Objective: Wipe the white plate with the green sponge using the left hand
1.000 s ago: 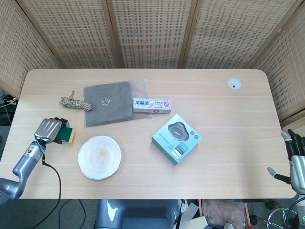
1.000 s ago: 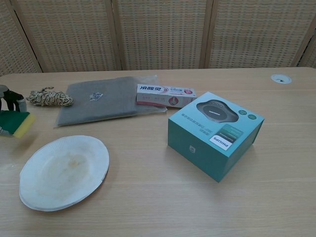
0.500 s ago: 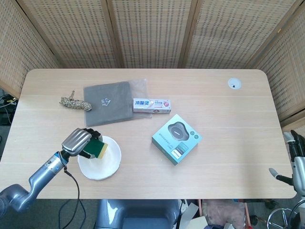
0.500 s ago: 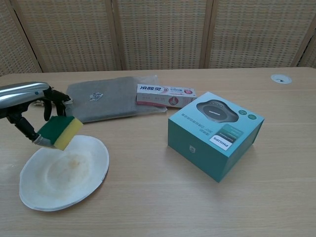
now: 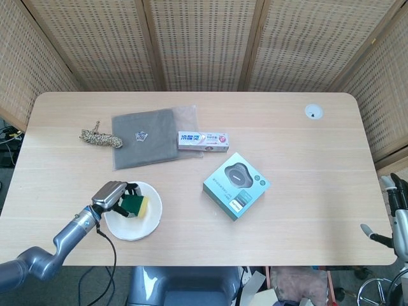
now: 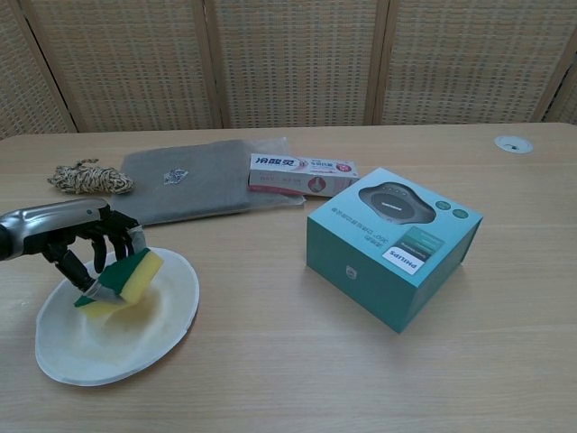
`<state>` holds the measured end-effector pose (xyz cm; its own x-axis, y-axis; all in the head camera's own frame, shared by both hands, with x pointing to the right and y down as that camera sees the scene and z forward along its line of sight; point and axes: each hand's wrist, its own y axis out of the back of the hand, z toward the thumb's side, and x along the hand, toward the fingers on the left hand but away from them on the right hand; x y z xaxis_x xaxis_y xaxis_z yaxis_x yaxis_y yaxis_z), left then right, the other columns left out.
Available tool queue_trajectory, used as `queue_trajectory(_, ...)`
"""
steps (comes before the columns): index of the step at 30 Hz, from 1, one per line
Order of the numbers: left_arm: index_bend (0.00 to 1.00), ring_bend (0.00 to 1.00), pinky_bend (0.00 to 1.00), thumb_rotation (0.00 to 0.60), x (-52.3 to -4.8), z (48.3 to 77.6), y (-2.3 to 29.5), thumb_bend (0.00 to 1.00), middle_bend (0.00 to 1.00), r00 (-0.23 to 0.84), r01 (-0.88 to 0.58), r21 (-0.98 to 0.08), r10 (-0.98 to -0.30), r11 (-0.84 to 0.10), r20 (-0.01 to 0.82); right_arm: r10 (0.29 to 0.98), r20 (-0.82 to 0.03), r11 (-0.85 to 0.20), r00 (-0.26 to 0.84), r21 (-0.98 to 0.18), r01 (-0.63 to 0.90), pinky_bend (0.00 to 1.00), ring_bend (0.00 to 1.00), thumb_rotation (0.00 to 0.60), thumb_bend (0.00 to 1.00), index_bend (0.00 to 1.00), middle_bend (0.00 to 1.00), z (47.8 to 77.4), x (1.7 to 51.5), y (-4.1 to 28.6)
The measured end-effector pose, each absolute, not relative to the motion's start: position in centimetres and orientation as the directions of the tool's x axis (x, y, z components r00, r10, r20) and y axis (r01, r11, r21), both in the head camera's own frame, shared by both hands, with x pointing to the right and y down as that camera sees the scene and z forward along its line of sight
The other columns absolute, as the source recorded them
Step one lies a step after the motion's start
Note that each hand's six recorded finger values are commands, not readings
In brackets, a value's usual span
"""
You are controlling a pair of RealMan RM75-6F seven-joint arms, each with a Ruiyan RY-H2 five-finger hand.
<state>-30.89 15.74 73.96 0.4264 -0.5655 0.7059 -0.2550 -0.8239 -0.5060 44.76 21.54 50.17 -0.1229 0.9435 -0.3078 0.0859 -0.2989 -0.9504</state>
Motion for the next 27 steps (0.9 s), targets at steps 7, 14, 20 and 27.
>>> queue_trajectory(7,0.52,0.40,0.48,0.600,-30.5,75.4,16.0,0.03,0.48,0.419,-0.248,-0.494,-0.552,-0.833,0.721,0.942,-0.310,-0.301,-0.127,-0.950,0.085,0.00,0.00,0.600,0.00,0.00,0.00,50.2,44.8,21.5)
queue_trajectory(14,0.52,0.40,0.48,0.600,-30.3,76.5,16.4,0.03,0.48,0.411,-0.255,-0.481,-0.544,-0.839,0.731,0.942,-0.310,-0.301,-0.128,-0.950,0.085,0.00,0.00,0.600,0.00,0.00,0.00,50.3,44.8,21.5)
queue_trajectory(20,0.52,0.40,0.48,0.600,-30.5,76.6,16.3,0.03,0.48,0.409,-0.259,-0.486,-0.551,-0.835,0.728,0.941,-0.312,-0.301,-0.129,-0.949,0.092,0.00,0.00,0.600,0.00,0.00,0.00,50.2,44.9,21.5)
queue_trajectory(27,0.52,0.40,0.48,0.600,-29.8,74.6,14.9,0.03,0.48,0.439,-0.318,-0.490,-0.585,-0.811,0.682,0.944,-0.306,-0.294,-0.127,-0.950,0.101,0.00,0.00,0.600,0.00,0.00,0.00,49.9,44.9,21.5)
